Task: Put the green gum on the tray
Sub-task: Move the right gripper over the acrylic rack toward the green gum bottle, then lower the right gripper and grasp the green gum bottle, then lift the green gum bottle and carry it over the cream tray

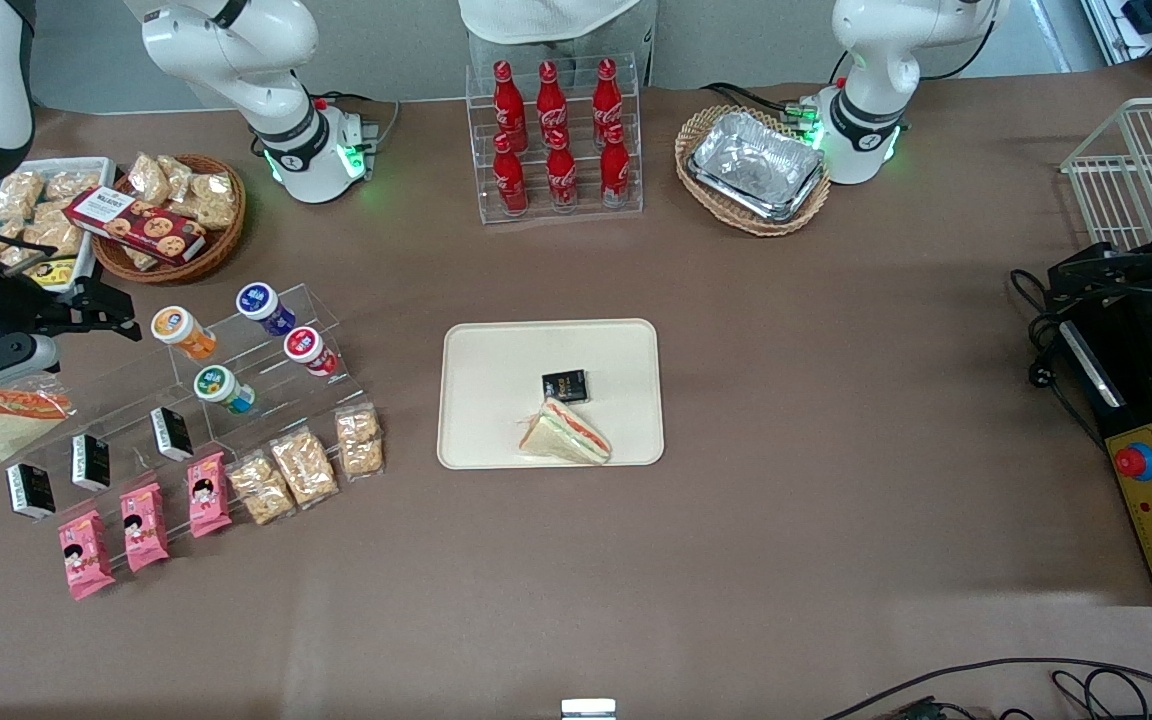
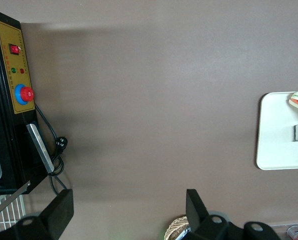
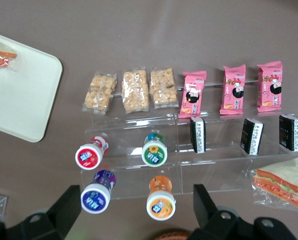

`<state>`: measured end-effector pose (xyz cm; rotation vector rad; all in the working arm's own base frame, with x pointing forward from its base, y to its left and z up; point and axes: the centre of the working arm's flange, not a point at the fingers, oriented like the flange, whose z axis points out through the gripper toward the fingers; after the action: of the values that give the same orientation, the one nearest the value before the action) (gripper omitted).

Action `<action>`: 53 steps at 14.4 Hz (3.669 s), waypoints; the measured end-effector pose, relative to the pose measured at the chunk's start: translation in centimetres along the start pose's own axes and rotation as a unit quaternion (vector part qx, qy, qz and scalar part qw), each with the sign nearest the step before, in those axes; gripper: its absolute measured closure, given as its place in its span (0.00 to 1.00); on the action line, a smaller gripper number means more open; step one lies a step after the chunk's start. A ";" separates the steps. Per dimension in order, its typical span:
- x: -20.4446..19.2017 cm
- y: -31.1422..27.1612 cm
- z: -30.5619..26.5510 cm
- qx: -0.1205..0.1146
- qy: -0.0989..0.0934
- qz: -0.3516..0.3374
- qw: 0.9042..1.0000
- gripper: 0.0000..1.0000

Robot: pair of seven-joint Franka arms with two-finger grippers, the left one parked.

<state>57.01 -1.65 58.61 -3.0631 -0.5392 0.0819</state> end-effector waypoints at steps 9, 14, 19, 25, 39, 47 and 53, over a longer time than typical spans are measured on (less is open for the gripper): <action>-4.5 -0.9 10.7 -0.008 0.042 0.000 0.999 0.00; -5.4 -1.2 16.0 -0.015 0.053 0.000 0.998 0.00; -6.0 0.1 20.8 -0.034 0.069 -0.015 0.997 0.00; -6.1 1.5 25.8 -0.049 0.083 -0.025 0.995 0.00; -6.9 1.1 28.1 -0.051 0.087 -0.020 0.995 0.41; -2.0 1.9 14.0 -0.019 0.028 -0.013 0.999 0.41; -1.4 -2.6 2.6 0.004 -0.016 0.031 0.999 0.41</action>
<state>54.68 0.37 56.15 -3.0762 -0.4445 0.1337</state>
